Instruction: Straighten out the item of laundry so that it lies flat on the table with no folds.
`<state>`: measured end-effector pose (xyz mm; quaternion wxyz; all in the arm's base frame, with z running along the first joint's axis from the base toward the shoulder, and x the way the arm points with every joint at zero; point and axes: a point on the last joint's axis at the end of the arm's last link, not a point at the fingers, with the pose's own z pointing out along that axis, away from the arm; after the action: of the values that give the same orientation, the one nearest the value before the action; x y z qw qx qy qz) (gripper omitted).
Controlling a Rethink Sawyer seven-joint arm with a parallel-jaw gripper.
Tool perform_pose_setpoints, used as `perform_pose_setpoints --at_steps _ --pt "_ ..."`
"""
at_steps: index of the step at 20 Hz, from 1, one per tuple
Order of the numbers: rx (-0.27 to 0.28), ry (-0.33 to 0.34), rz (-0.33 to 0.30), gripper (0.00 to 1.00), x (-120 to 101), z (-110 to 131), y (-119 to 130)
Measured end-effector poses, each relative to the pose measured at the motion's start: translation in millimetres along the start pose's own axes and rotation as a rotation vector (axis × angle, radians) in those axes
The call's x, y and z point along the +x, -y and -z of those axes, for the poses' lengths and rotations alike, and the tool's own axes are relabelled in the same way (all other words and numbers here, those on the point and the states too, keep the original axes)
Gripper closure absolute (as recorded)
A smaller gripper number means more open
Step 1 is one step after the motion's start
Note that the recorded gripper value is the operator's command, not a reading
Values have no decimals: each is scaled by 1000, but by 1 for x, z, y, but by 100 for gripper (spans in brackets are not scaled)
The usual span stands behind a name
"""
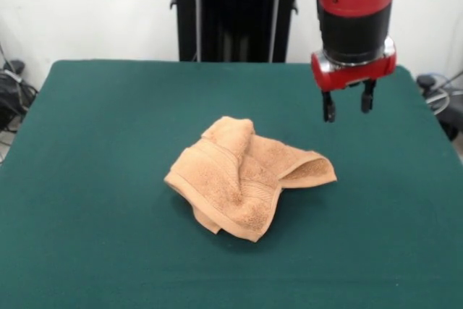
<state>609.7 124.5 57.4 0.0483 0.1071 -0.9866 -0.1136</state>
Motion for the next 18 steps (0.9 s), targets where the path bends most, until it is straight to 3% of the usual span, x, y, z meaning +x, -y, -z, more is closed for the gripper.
perform_pose_setpoints --at_steps 18 --pt "-20 1 -21 0 -20 -31 13"
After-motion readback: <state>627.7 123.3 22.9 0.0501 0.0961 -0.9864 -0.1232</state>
